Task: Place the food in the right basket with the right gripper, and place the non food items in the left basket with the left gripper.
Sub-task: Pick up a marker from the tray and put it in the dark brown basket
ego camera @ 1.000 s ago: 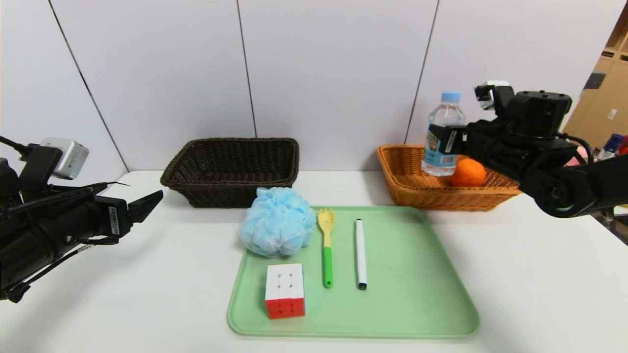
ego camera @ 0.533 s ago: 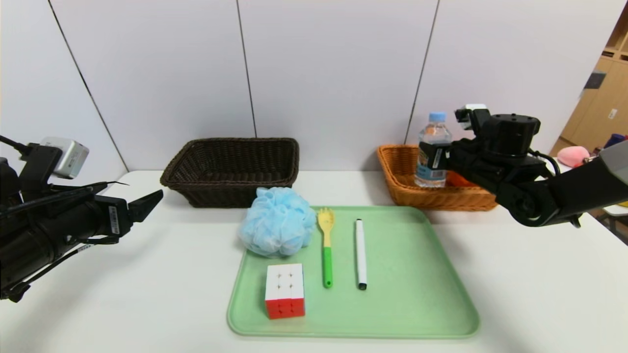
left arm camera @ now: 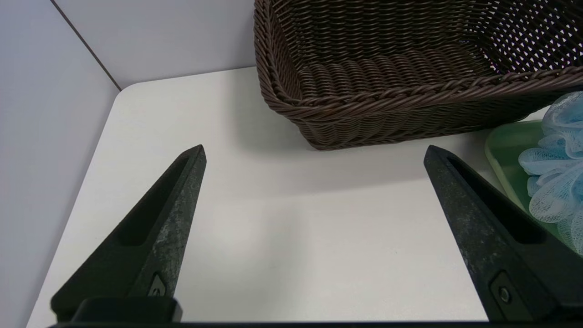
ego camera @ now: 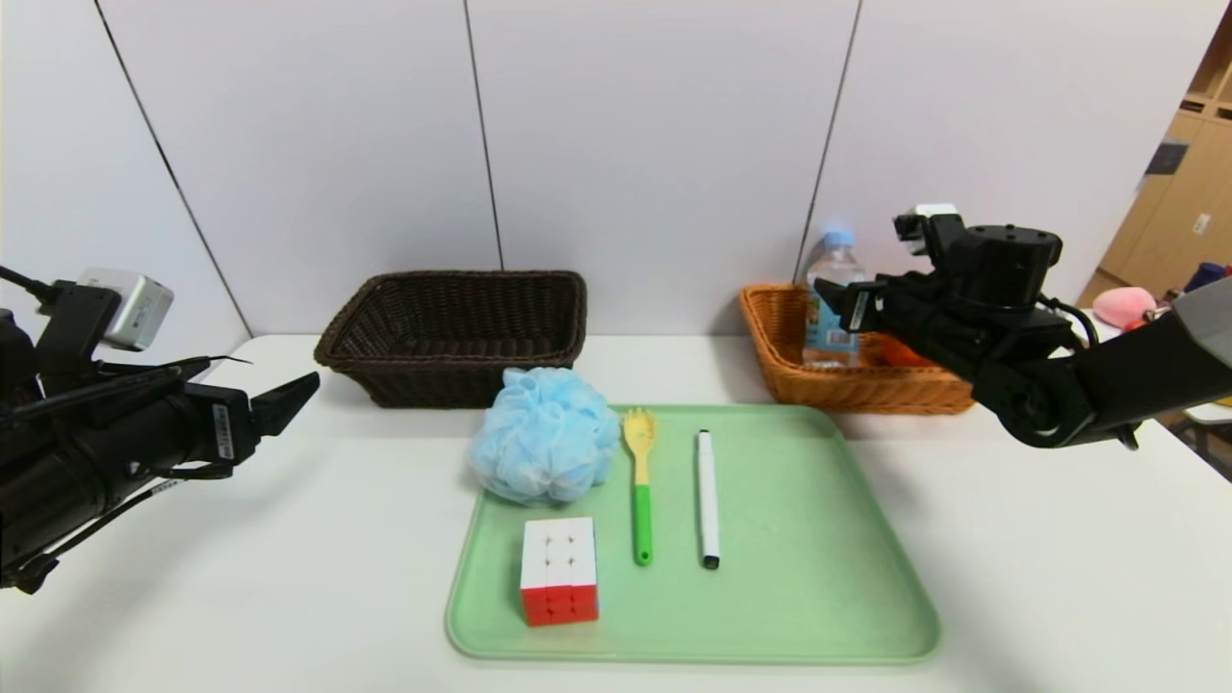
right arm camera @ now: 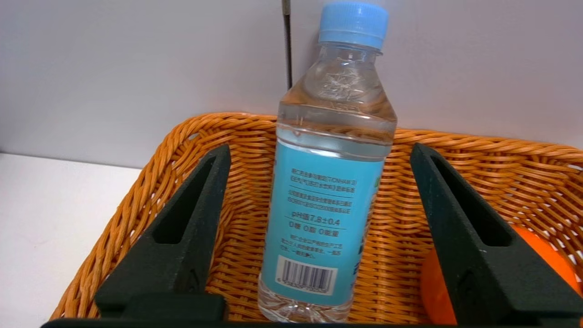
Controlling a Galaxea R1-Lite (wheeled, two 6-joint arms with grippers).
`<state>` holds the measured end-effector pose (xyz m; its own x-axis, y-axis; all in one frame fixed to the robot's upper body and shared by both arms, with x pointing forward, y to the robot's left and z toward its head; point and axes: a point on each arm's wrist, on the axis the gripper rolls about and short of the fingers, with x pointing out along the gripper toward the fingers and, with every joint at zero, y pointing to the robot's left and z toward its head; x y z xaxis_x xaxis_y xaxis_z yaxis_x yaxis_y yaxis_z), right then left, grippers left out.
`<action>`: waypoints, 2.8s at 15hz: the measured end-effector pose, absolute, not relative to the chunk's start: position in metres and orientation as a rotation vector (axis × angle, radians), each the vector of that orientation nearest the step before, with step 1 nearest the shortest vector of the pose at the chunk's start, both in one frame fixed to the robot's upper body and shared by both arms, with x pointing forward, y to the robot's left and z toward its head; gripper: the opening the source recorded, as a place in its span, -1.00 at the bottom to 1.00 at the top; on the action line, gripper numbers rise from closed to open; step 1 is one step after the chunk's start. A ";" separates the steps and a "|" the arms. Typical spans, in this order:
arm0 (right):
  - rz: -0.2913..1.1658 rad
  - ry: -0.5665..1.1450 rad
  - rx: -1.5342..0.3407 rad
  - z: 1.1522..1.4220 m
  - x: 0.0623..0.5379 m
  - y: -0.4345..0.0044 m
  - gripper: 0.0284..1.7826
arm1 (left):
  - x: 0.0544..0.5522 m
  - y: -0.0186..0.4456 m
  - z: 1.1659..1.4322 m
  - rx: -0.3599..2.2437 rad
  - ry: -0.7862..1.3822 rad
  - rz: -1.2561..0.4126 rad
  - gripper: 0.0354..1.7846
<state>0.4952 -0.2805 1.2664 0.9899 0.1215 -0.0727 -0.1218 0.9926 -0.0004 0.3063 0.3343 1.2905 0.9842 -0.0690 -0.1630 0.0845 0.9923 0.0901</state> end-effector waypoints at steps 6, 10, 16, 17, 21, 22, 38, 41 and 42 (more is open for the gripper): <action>0.102 -0.002 -0.072 1.317 0.464 -0.283 0.74 | 0.304 0.334 1.293 0.096 0.151 -0.076 0.89; 0.235 0.059 -0.051 1.362 0.406 -0.248 0.81 | 0.302 0.334 1.294 0.098 0.146 -0.077 0.89; 0.367 0.299 0.005 1.378 0.346 -0.199 0.87 | 0.298 0.334 1.292 0.099 0.147 -0.074 0.89; 0.368 0.359 0.016 1.375 0.343 -0.194 0.87 | 0.297 0.334 1.292 0.100 0.149 -0.074 0.89; 0.379 0.620 0.030 1.348 0.342 -0.165 0.89 | 0.296 0.334 1.292 0.106 0.146 -0.076 0.89; 0.383 0.649 0.018 1.340 0.345 -0.159 0.90 | 0.296 0.334 1.292 0.106 0.148 -0.076 0.89; 0.262 0.822 -0.122 1.244 0.385 -0.115 0.90 | 0.296 0.334 1.291 0.093 0.152 -0.074 0.89; 0.250 0.819 -0.130 1.230 0.391 -0.109 0.90 | 0.296 0.334 1.290 0.092 0.153 -0.074 0.89; 0.245 0.822 -0.134 1.226 0.392 -0.107 0.90 | 0.296 0.334 1.290 0.091 0.153 -0.074 0.89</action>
